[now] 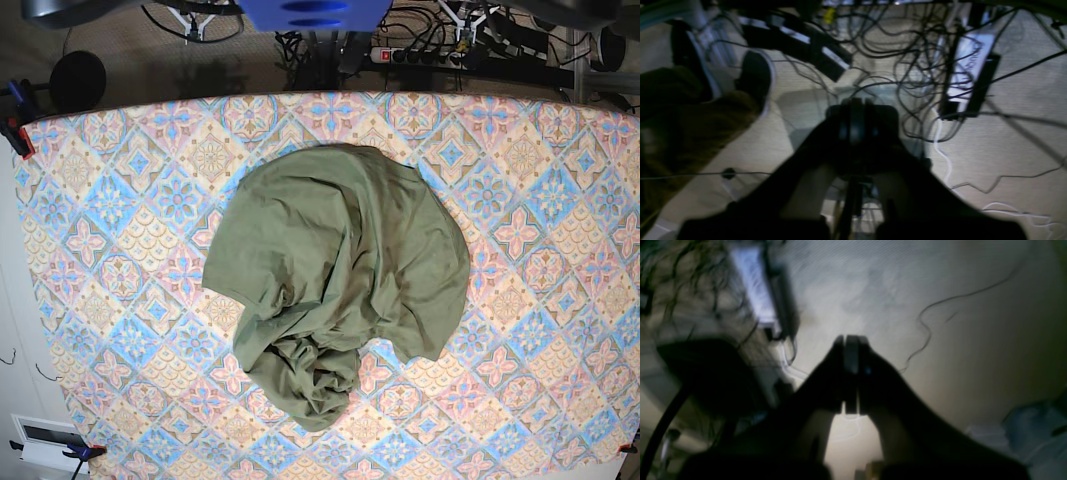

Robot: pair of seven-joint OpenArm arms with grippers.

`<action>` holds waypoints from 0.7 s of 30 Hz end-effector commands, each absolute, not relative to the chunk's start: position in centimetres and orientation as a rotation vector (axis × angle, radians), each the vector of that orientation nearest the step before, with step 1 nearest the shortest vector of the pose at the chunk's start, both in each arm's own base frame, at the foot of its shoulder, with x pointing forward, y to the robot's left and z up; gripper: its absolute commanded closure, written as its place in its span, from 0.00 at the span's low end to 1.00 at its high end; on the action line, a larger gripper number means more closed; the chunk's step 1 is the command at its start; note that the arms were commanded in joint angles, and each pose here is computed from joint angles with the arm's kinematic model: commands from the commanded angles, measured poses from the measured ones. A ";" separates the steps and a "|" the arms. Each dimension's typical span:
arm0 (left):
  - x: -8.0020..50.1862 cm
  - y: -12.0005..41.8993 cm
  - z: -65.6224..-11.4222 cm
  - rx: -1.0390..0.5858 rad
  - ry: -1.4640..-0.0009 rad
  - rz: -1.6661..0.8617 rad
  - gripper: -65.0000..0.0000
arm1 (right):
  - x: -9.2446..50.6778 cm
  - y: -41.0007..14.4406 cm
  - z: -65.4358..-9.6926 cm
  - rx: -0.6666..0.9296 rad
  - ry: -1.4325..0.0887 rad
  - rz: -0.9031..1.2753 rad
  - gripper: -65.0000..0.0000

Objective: Layout the t-shirt on the table in an organized manner, then fold the t-shirt properly

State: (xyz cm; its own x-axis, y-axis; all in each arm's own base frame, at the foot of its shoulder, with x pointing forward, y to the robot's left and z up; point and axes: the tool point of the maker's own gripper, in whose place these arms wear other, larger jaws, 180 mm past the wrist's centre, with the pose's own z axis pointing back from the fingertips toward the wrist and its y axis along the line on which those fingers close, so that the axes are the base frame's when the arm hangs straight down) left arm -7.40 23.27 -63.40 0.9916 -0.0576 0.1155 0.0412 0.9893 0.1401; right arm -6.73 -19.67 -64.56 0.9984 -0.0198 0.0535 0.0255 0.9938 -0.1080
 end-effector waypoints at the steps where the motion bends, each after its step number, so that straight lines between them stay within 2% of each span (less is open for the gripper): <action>1: -7.9 23.7 -62.9 0.141 -0.131 -0.076 1.00 | -7.8 -18.4 -64.4 -0.082 -0.040 -0.022 1.00; 9: -9.9 23.3 -59.7 0.081 -0.183 -0.268 1.00 | -9.2 -19.1 -61.6 -0.098 -0.091 -0.006 1.00; 21: -5.8 21.0 -51.6 -0.015 -0.421 -0.320 1.00 | -6.2 -22.5 -54.5 -0.158 -0.301 0.089 1.00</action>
State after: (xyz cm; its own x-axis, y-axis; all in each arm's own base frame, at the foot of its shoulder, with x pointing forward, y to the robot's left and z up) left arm -5.33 20.77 -51.91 0.8647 -0.2960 0.4057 0.3026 0.9518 0.0496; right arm -5.69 -22.54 -54.69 0.9508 0.1128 0.2885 -0.0658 0.9836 -0.1678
